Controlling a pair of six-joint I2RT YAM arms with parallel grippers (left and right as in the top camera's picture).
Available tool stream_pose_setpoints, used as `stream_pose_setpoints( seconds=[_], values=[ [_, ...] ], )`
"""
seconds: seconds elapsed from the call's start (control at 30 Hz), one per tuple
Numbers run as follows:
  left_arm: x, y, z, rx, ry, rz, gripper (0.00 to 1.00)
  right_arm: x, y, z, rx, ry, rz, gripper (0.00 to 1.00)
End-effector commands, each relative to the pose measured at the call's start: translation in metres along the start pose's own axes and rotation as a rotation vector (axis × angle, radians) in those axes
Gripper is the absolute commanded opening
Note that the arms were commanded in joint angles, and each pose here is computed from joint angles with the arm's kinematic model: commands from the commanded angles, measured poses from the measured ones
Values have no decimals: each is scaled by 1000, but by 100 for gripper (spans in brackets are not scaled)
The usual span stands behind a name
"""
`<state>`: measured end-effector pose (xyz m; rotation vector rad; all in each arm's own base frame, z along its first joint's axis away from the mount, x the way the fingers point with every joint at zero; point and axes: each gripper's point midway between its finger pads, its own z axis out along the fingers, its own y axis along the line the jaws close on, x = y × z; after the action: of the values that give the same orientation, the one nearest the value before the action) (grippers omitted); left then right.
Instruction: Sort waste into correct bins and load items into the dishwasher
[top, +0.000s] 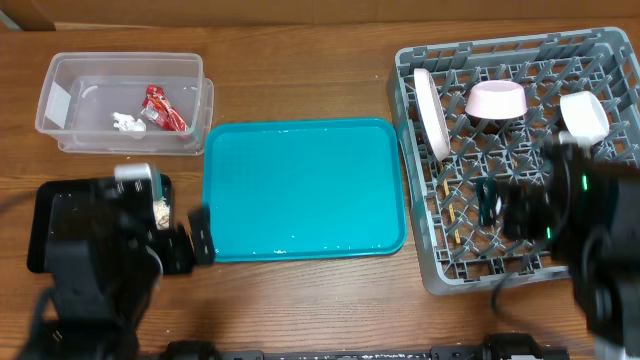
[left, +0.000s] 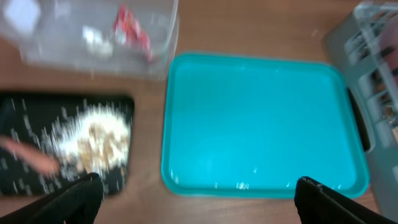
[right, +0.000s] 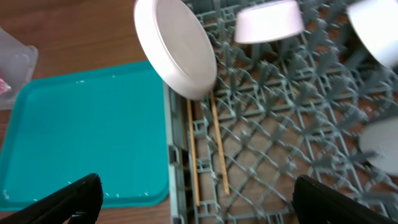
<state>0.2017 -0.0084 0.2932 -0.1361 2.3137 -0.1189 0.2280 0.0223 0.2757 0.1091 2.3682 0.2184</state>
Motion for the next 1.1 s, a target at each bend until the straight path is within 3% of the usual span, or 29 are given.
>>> stream_pose_setpoints(
  seconds=[0.0,0.37,0.63,0.77,1.07],
  values=[
    [36,11,15,-38,28,-131,100,23,-11,-11,46,-19,1,100],
    [81,18,41,-73,164,-181,100,52,-13,-21,56,57,9,100],
    [86,19,43,-76,177,-181,100,52,-14,-21,61,56,8,100],
    [86,19,43,-76,177,-181,100,48,-40,-25,209,31,3,100],
    [86,19,43,-76,177,-181,100,47,-32,-40,167,-49,0,100]
  ],
)
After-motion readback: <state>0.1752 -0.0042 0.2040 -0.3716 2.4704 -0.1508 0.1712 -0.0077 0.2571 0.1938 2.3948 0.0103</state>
